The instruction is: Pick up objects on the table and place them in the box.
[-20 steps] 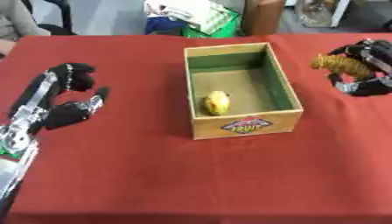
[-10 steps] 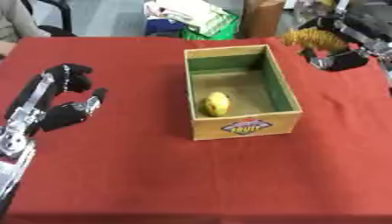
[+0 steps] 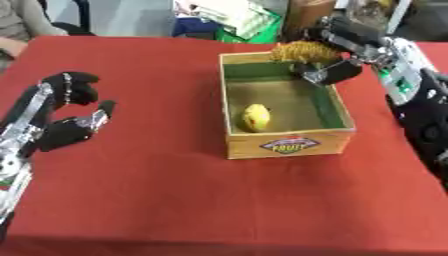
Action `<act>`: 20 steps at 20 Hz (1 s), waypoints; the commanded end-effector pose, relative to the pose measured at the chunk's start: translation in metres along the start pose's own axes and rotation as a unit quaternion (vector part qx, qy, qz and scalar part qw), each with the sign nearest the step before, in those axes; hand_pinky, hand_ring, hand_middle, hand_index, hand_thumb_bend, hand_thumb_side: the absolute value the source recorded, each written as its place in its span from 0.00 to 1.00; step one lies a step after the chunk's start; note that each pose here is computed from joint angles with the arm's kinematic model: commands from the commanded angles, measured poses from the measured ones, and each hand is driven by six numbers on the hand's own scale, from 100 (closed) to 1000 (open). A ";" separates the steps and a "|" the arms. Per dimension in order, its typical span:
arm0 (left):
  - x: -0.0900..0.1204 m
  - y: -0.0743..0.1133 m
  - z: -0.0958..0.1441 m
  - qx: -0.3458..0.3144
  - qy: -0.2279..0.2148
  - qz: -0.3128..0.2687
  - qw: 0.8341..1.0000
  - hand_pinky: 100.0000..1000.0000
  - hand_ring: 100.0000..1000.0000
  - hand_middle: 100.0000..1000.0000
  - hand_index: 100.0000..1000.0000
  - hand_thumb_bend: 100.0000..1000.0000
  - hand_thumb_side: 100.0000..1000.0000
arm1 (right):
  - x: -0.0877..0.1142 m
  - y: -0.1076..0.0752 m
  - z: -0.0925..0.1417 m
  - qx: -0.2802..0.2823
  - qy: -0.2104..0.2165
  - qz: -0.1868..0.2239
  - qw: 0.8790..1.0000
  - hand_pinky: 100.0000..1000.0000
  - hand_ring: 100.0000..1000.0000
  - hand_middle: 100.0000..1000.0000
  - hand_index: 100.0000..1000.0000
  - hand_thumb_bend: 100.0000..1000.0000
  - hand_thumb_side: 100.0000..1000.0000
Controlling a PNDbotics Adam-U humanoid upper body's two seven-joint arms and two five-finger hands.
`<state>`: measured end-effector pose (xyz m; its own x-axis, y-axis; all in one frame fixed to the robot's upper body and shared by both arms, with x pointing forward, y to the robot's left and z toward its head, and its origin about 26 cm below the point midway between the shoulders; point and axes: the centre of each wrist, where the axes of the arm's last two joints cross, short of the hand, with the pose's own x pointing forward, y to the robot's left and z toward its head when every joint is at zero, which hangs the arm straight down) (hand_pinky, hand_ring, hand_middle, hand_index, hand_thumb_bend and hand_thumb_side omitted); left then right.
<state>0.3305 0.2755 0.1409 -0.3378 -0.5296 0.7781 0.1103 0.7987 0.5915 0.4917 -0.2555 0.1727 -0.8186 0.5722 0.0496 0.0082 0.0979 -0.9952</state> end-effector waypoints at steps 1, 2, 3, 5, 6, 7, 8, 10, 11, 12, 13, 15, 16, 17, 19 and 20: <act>0.010 0.006 -0.003 0.001 -0.018 -0.005 1.000 0.69 0.60 0.50 0.73 0.27 0.15 | 0.002 -0.006 -0.009 0.013 -0.009 0.018 1.000 0.00 0.25 0.21 0.31 0.00 0.37; 0.010 0.006 -0.003 0.002 -0.019 -0.005 1.000 0.69 0.60 0.50 0.73 0.27 0.15 | 0.003 -0.003 -0.010 0.019 -0.010 0.018 1.000 0.04 0.28 0.24 0.34 0.00 0.44; 0.010 0.006 -0.003 0.002 -0.018 -0.005 1.000 0.69 0.60 0.50 0.73 0.27 0.15 | 0.004 0.001 -0.011 0.026 -0.012 0.018 0.999 0.05 0.29 0.25 0.34 0.00 0.45; 0.009 0.005 -0.003 0.002 -0.017 -0.004 1.000 0.69 0.60 0.50 0.73 0.27 0.15 | 0.005 0.005 -0.013 0.034 -0.020 0.023 0.999 0.16 0.37 0.35 0.41 0.11 0.53; 0.009 0.005 -0.003 0.001 -0.016 -0.003 1.000 0.69 0.60 0.50 0.73 0.27 0.15 | 0.006 0.006 -0.014 0.037 -0.025 0.026 0.999 0.27 0.44 0.44 0.52 0.20 0.57; 0.009 0.005 -0.003 0.001 -0.016 -0.003 1.000 0.69 0.60 0.50 0.73 0.27 0.15 | 0.007 0.007 -0.014 0.038 -0.030 0.028 0.998 0.31 0.47 0.48 0.57 0.23 0.58; 0.008 0.005 -0.003 0.001 -0.016 -0.003 1.000 0.69 0.60 0.50 0.73 0.27 0.15 | 0.007 0.008 -0.014 0.038 -0.034 0.030 0.998 0.41 0.55 0.57 0.66 0.28 0.60; 0.008 0.004 -0.003 0.001 -0.015 -0.002 1.000 0.69 0.60 0.50 0.73 0.27 0.15 | 0.007 0.009 -0.014 0.036 -0.042 0.032 0.998 0.49 0.64 0.63 0.73 0.34 0.61; 0.007 0.004 -0.003 0.001 -0.014 -0.002 1.000 0.69 0.60 0.50 0.73 0.27 0.15 | 0.007 0.009 -0.014 0.035 -0.047 0.032 0.998 0.52 0.67 0.64 0.74 0.36 0.61; 0.007 0.004 -0.002 0.001 -0.014 -0.002 1.000 0.69 0.60 0.50 0.73 0.27 0.16 | 0.008 0.009 -0.013 0.034 -0.051 0.033 0.998 0.56 0.71 0.68 0.76 0.38 0.61; 0.006 0.004 -0.002 0.001 -0.013 -0.002 1.000 0.69 0.60 0.50 0.73 0.27 0.16 | 0.008 0.008 -0.012 0.033 -0.056 0.034 0.997 0.59 0.74 0.71 0.77 0.38 0.61; 0.005 0.004 -0.002 0.003 -0.011 -0.002 1.000 0.69 0.60 0.50 0.73 0.27 0.16 | 0.007 0.005 -0.010 0.026 -0.064 0.035 0.997 0.61 0.74 0.72 0.78 0.37 0.60; 0.005 0.004 -0.001 0.003 -0.010 -0.002 1.000 0.69 0.60 0.50 0.73 0.28 0.16 | 0.007 0.002 -0.008 0.021 -0.066 0.037 0.997 0.61 0.74 0.72 0.78 0.35 0.59; 0.004 0.005 -0.001 0.004 -0.008 -0.002 1.000 0.69 0.60 0.50 0.73 0.27 0.16 | 0.007 -0.001 -0.006 0.013 -0.068 0.039 0.997 0.60 0.73 0.71 0.77 0.33 0.58; 0.002 0.005 0.000 0.006 -0.004 -0.002 1.000 0.69 0.60 0.50 0.73 0.27 0.16 | 0.006 -0.011 0.002 -0.011 -0.069 0.046 0.996 0.59 0.72 0.69 0.76 0.27 0.55; 0.001 0.005 0.001 0.007 -0.003 -0.002 1.000 0.69 0.60 0.50 0.73 0.27 0.16 | 0.005 -0.015 0.006 -0.024 -0.070 0.049 0.996 0.58 0.72 0.69 0.75 0.23 0.53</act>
<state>0.3293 0.2751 0.1367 -0.3287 -0.5238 0.7859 0.1163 0.8033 0.5841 0.4842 -0.2492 0.1624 -0.8873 0.4610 -0.0096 0.0488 0.0733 -0.9961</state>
